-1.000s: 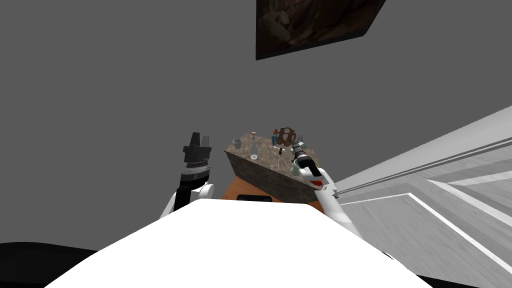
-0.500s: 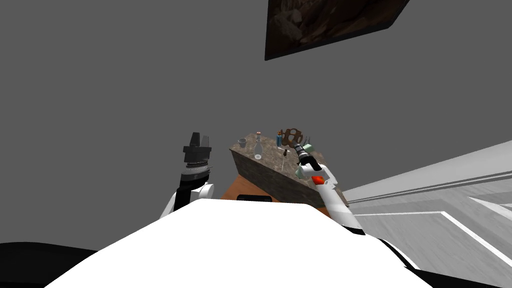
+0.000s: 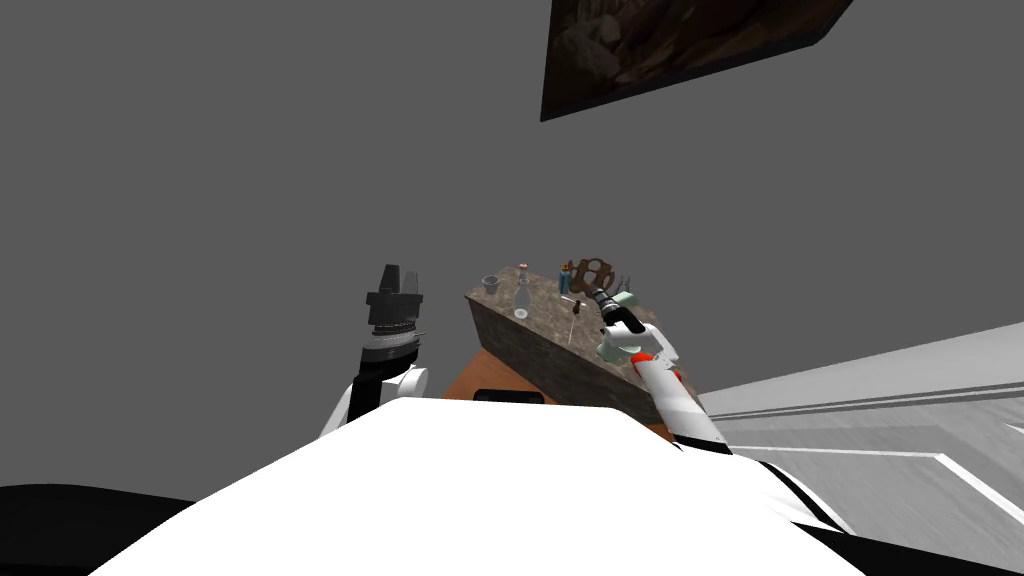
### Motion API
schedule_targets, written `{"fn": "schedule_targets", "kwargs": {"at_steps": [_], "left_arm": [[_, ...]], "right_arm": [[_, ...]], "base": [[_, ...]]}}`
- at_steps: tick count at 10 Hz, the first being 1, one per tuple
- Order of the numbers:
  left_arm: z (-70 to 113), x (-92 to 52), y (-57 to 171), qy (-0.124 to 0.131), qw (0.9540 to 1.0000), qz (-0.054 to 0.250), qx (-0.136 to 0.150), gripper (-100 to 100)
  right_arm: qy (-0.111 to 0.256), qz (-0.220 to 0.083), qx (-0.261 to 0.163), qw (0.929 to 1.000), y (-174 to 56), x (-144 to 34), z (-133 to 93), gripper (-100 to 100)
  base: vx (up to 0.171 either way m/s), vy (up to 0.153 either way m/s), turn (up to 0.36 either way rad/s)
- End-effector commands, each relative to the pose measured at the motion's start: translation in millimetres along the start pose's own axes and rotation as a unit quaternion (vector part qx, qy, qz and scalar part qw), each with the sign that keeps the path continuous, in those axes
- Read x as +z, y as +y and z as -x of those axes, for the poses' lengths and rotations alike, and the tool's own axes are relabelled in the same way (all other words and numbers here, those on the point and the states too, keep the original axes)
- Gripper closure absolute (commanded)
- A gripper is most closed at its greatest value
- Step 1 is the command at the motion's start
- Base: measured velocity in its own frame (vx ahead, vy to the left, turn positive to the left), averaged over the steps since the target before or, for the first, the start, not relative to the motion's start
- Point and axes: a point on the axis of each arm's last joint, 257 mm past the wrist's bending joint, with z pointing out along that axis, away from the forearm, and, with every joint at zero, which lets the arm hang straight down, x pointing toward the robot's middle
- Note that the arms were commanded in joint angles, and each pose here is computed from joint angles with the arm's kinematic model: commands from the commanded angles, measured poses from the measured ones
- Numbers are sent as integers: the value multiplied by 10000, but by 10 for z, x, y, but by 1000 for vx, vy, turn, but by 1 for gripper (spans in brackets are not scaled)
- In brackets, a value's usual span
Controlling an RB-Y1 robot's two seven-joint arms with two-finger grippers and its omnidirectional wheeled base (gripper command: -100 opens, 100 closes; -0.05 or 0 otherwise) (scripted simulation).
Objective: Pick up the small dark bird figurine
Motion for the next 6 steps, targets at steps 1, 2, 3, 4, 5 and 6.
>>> {"fn": "schedule_targets", "kwargs": {"at_steps": [1, 2, 3, 4, 5, 6], "left_arm": [[0, 0, 0, 0, 10000, 0, 0, 0], [-1, 1, 0, 0, 10000, -1, -1, 0], [0, 0, 0, 0, 10000, 0, 0, 0], [0, 0, 0, 0, 10000, -1, -1, 0], [0, 0, 0, 0, 10000, 0, 0, 0], [0, 0, 0, 0, 10000, 0, 0, 0]], "right_arm": [[61, -270, -240, 9993, -172, 111, 129, -100], [156, -441, -235, 9986, -304, 110, 63, -100], [173, -626, -444, 9969, -425, 201, 213, -100], [277, -807, -436, 9954, -563, 189, 146, -100], [279, -937, -627, 9932, -614, 267, 325, -100], [417, -1173, -609, 9903, -800, 242, 237, -100]], "base": [[-13, 8, 293], [-12, -2, 136], [-17, 6, 234], [-14, 1, 126], [-16, 6, 201], [-12, 0, 163]]}}
